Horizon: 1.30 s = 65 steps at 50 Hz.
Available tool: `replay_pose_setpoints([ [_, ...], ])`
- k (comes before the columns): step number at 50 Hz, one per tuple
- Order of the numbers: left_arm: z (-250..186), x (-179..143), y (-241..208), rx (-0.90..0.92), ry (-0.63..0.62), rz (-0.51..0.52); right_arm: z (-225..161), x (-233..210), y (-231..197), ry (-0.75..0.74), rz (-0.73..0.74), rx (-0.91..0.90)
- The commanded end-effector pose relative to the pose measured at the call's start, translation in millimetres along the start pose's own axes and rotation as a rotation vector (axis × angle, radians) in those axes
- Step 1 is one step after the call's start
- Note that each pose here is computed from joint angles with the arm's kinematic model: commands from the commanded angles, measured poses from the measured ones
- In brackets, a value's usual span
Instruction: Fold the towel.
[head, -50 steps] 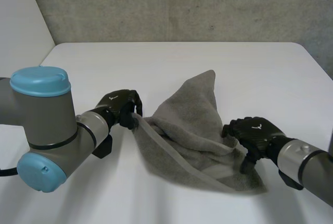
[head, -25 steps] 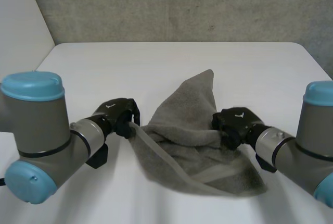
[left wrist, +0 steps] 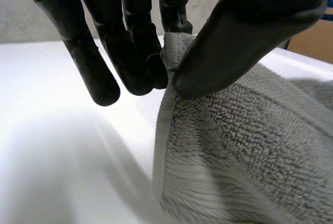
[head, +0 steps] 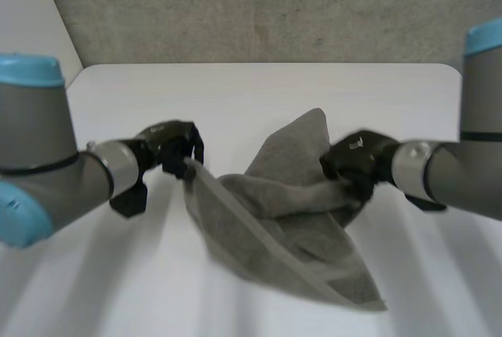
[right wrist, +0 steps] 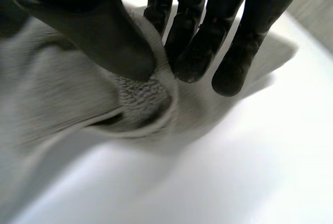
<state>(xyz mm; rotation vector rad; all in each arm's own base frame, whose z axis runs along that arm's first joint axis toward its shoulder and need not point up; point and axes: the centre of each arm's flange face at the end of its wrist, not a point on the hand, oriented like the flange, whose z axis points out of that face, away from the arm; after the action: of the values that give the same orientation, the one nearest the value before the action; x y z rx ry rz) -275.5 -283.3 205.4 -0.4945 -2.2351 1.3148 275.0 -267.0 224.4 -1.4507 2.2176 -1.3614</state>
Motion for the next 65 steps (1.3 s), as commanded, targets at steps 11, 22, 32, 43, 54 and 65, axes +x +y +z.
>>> replay_pose_setpoints([
  [11, -64, 53, -243, 0.923, 0.082, 0.139, -113, 112, -187, 0.614, 0.178, 1.094],
  [22, -29, 3, -193, 0.752, -0.003, 0.033, -56, 111, -109, 0.503, 0.22, 0.803],
  [32, 16, -31, -48, 0.389, 0.061, 0.093, -8, 68, -24, 0.332, 0.179, 0.49],
  [43, 14, -41, 19, 0.242, 0.019, 0.277, 19, 19, 59, 0.212, 0.086, 0.198],
  [54, 8, -56, 24, 0.219, -0.021, 0.267, 16, 11, 77, 0.207, 0.121, 0.137],
  [65, 3, -60, 33, 0.2, -0.038, 0.255, 18, 11, 82, 0.249, 0.177, 0.122],
])
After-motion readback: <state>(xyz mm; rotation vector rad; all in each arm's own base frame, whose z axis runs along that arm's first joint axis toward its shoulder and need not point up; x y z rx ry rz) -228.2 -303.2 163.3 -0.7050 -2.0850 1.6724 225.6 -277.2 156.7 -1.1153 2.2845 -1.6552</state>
